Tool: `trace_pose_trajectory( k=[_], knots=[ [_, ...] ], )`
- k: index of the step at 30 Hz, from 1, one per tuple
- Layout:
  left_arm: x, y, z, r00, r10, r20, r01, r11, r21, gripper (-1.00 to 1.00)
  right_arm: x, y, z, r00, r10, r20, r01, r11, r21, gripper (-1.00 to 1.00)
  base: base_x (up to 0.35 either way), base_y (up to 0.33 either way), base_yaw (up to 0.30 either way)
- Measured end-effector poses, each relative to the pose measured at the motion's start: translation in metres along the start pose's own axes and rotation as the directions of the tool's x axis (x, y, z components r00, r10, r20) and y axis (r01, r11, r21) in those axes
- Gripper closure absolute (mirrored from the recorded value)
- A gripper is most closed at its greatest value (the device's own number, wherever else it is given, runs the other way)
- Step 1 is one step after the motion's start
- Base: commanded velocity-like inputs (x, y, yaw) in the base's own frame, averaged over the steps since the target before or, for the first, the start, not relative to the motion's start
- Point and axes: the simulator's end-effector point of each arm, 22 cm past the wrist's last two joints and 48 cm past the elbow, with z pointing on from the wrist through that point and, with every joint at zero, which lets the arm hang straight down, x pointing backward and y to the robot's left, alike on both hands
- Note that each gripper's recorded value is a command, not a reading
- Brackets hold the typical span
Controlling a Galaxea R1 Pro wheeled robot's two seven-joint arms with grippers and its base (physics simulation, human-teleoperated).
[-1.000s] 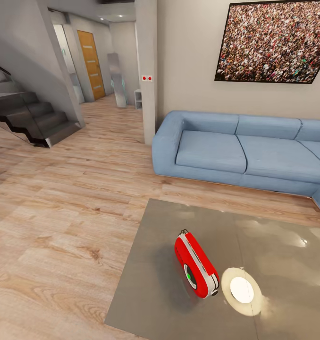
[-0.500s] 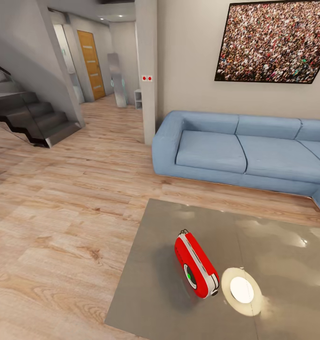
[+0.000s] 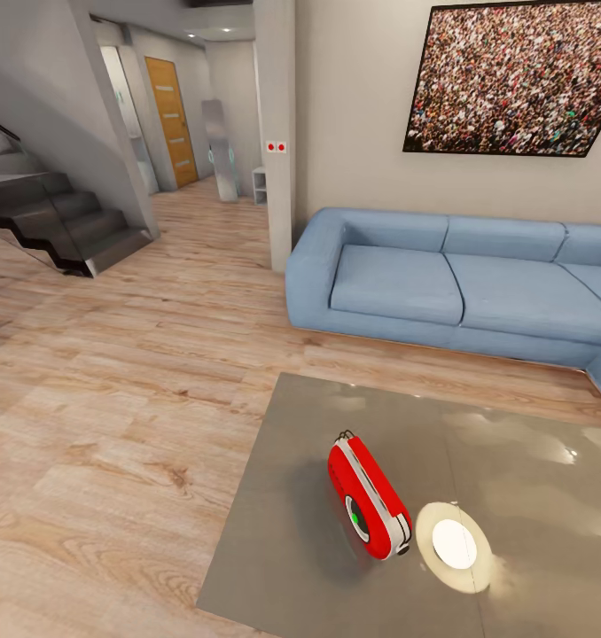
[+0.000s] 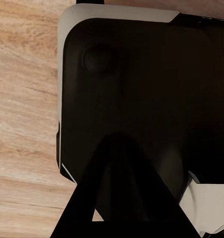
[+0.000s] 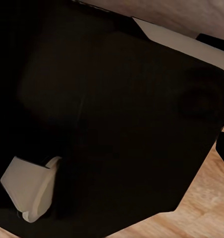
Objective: Turn on the radio receiver that's on the table in the living room.
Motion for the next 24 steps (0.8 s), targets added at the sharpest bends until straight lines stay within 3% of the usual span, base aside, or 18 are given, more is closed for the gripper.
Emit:
trace_pose_trajectory(
  k=[5, 24],
  knots=[
    [0.0, 0.0, 0.0, 1.0, 0.0, 0.0, 0.0, 1.0, 0.0, 1.0, 0.0033, -0.0093, -0.002, 1.0, 0.001, -0.004, -0.001, 1.0, 0.012, -1.0, 0.0, 0.0, 0.0],
    [0.0, 0.0, 0.0, 1.0, 0.0, 0.0, 0.0, 1.0, 0.0, 1.0, 0.0016, -0.0049, -0.001, 1.0, 0.0, -0.003, 0.0, 1.0, 0.006, -1.0, 0.0, 0.0, 0.0]
  ],
)
